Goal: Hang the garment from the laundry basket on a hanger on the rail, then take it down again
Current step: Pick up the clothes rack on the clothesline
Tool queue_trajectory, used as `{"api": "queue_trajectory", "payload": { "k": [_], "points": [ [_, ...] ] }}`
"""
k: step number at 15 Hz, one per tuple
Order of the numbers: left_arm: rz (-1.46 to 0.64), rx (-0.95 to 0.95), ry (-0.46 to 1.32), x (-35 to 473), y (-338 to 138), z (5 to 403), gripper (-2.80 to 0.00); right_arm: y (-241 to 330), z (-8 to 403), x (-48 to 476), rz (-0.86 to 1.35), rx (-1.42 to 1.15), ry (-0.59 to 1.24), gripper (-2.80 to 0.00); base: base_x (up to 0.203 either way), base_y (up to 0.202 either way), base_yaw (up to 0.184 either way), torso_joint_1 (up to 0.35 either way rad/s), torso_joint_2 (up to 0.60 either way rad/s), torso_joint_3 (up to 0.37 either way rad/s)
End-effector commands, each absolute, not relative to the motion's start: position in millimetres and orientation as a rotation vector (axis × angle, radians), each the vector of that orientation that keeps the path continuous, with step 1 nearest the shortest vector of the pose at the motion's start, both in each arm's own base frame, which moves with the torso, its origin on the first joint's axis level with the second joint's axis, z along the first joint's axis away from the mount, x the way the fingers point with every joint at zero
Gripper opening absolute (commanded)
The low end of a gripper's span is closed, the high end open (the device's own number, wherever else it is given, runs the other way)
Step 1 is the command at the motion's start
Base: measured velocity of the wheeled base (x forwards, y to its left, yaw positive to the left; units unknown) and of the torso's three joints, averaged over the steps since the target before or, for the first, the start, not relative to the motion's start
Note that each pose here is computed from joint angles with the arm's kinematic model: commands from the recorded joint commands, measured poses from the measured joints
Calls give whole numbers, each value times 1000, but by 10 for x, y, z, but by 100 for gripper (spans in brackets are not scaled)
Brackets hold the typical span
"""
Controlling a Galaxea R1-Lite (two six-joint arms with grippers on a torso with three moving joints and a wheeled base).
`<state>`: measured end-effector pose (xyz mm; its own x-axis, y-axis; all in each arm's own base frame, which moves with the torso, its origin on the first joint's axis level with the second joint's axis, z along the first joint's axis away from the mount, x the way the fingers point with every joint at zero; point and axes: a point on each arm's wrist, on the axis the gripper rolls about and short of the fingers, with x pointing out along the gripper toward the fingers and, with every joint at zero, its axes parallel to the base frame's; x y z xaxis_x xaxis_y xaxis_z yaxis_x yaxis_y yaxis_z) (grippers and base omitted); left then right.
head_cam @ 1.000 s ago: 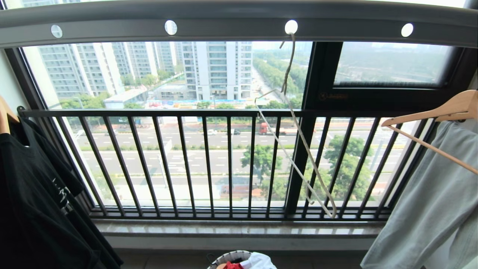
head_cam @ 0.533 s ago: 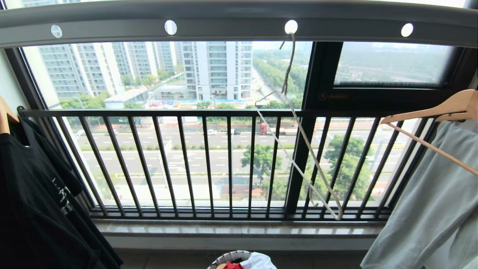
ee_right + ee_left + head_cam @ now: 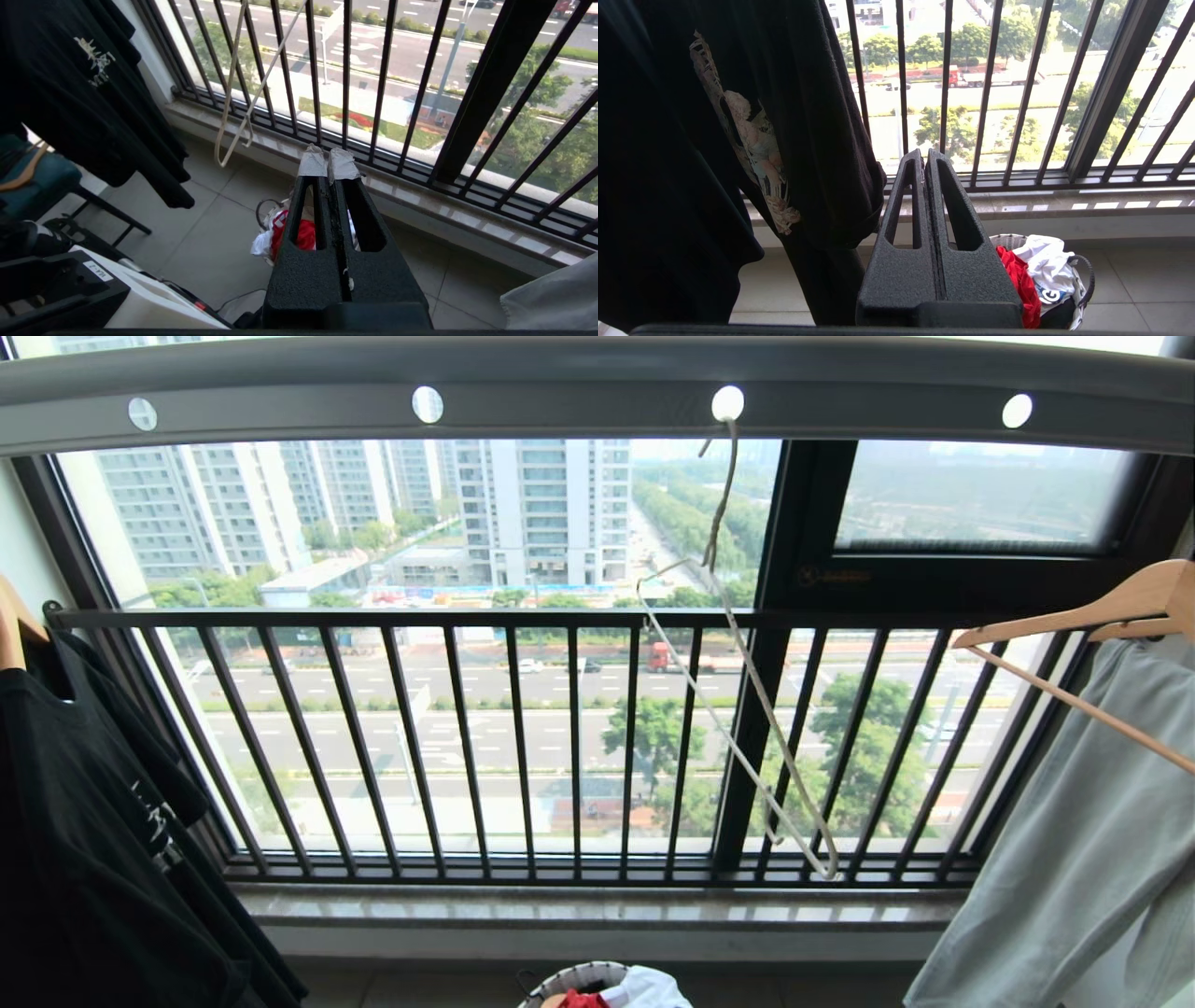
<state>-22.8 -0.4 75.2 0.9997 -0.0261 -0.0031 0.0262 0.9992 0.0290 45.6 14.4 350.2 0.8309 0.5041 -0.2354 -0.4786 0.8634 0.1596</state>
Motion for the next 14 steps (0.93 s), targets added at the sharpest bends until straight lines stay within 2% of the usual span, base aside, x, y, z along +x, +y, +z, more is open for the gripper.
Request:
{"api": "queue_trajectory", "payload": {
  "k": [1, 5, 11, 12, 14],
  "points": [
    [-26, 29, 4, -227, -4, 752, -280, 329, 3749, 1013, 609, 190, 378, -280, 0, 0, 0, 0, 0, 0],
    [-26, 29, 3, -228, -4, 752, -280, 805, 3853, 1308, 608, 248, 490, -280, 0, 0, 0, 0, 0, 0],
    [-26, 29, 3, -228, -4, 752, -280, 1479, 3711, 1525, 428, 186, 557, -280, 0, 0, 0, 0, 0, 0],
    [-26, 29, 3, -228, -4, 751, -280, 1576, 3678, 1521, 425, 161, 566, 0, 0, 0, 0, 0, 0, 0],
    [-26, 29, 3, -228, -4, 752, -280, 1732, 3670, 1518, 441, 134, 573, 0, 0, 0, 0, 0, 0, 0]
  ]
}}
